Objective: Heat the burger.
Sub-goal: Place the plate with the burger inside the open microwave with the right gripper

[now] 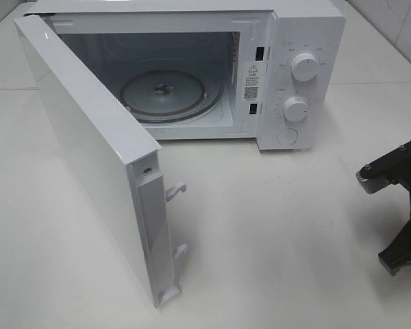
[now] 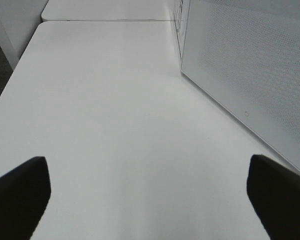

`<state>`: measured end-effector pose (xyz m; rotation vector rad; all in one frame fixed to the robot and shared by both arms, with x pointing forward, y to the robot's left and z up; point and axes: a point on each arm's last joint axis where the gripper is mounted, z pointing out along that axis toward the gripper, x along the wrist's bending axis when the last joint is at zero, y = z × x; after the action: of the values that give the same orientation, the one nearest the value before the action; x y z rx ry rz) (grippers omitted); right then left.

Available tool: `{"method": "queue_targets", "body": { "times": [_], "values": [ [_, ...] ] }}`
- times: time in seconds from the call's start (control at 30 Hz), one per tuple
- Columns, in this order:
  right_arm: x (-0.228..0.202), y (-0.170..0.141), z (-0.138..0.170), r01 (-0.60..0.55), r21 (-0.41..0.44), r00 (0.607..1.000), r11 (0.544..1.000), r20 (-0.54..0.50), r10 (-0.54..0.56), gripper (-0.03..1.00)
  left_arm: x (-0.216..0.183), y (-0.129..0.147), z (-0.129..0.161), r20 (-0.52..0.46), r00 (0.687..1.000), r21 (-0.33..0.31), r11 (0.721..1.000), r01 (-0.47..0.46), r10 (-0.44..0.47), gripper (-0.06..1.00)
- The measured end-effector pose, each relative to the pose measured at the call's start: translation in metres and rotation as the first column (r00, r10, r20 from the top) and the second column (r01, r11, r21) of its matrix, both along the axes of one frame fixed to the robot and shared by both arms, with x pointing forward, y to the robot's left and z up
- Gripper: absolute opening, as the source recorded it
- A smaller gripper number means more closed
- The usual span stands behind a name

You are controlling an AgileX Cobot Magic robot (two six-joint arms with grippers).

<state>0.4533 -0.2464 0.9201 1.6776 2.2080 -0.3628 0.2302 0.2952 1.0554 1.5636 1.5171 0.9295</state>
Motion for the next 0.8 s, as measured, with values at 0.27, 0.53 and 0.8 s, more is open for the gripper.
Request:
{"method": "queue_targets", "body": {
  "times": [0.27, 0.53, 0.8],
  "values": [
    [-0.005, 0.012, 0.000, -0.058, -0.013, 0.998, 0.998, -0.011, 0.057, 0.02, 0.000, 0.000, 0.000, 0.000, 1.000, 0.000, 1.000, 0.000, 0.000, 0.99],
    [-0.017, 0.019, 0.009, -0.112, -0.009, 0.994, 0.994, 0.012, 0.112, 0.03, 0.000, 0.000, 0.000, 0.000, 1.000, 0.000, 1.000, 0.000, 0.000, 0.99],
    [-0.037, 0.017, 0.018, -0.154, -0.005, 0.987, 0.988, 0.042, 0.155, 0.03, 0.000, 0.000, 0.000, 0.000, 1.000, 0.000, 1.000, 0.000, 0.000, 0.99]
  ]
}}
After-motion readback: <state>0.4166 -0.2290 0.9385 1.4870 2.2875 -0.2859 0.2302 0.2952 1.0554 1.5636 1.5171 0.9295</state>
